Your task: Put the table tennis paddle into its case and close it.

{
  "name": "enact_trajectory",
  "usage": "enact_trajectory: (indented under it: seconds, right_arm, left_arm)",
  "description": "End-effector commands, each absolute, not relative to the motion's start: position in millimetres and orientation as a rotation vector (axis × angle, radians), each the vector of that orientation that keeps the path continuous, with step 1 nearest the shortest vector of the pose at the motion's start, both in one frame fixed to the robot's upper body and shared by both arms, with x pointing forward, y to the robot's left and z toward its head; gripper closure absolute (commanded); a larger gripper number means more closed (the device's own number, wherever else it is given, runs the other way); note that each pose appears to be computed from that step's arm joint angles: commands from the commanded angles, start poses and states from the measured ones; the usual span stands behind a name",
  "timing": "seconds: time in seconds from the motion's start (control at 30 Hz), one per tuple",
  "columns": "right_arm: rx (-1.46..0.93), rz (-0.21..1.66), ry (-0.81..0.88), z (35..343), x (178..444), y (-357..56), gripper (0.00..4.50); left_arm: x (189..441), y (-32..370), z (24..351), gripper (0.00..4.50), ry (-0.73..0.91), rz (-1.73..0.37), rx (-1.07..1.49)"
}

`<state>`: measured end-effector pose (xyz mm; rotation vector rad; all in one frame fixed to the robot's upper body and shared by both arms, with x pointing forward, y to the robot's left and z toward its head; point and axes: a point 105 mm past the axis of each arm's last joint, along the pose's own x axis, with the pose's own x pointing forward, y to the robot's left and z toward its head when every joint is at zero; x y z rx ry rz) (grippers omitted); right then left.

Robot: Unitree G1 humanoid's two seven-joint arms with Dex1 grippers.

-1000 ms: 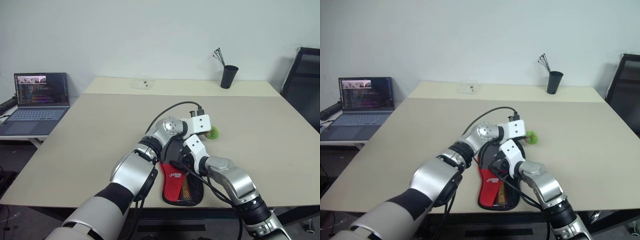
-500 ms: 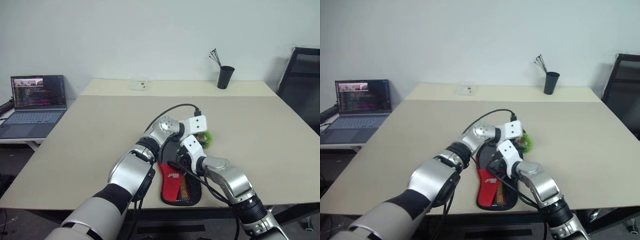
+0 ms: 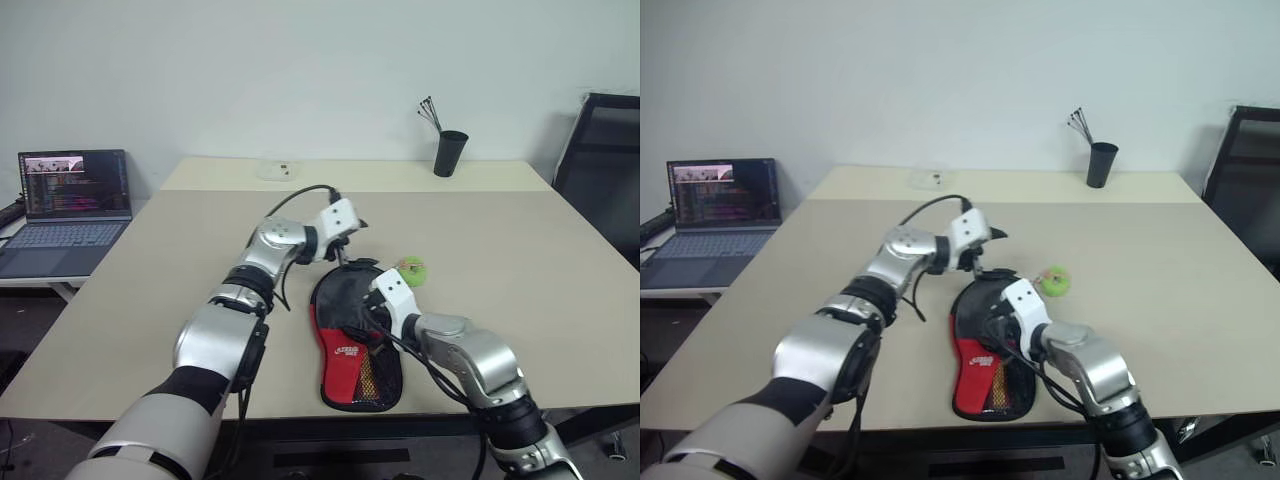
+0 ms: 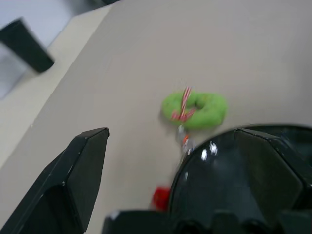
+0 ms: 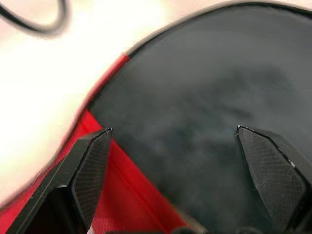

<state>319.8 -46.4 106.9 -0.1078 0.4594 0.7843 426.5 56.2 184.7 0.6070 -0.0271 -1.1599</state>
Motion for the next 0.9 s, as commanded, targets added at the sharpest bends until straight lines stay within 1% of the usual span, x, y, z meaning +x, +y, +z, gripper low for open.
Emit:
enact_trajectory:
  seconds: [0.03,0.1,0.17,0.27,0.33,0.4,0.5,0.57,0.67,0.77,0.9]
  right_arm:
    - [-0.048,0.871,0.352,155,301,-51,0.0]
    - [-0.046,0.883,0.339,167,297,-59,0.0]
    - [-0.054,0.879,0.319,179,299,-70,0.0]
    - [-0.096,0.824,0.271,197,312,-92,0.0]
    - [-0.167,0.763,0.248,201,327,-107,0.0]
    - [-0.215,0.702,0.233,200,343,-119,0.0]
    - [-0.202,0.562,0.228,194,376,-135,0.0]
    - [-0.169,0.508,0.24,184,393,-137,0.0]
    - [-0.105,0.477,0.249,170,410,-131,0.0]
    - [-0.059,0.44,0.234,163,424,-129,0.0]
    - [-0.045,0.37,0.202,158,443,-135,0.0]
  left_arm:
    - [417,64,171,0.05,0.015,-1.231,0.518]
    - [410,68,160,0.05,0.05,-1.275,0.486]
    - [401,69,150,0.05,0.086,-1.33,0.462]
    - [388,72,132,0.05,0.152,-1.407,0.45]
    - [383,74,125,0.05,0.179,-1.423,0.445]
    - [380,74,119,0.05,0.194,-1.432,0.441]
    - [376,73,112,0.05,0.205,-1.437,0.445]
    - [373,71,109,0.05,0.21,-1.44,0.444]
    - [371,69,107,0.05,0.213,-1.444,0.441]
    - [369,69,106,0.05,0.216,-1.443,0.438]
    - [368,71,104,0.05,0.223,-1.439,0.44]
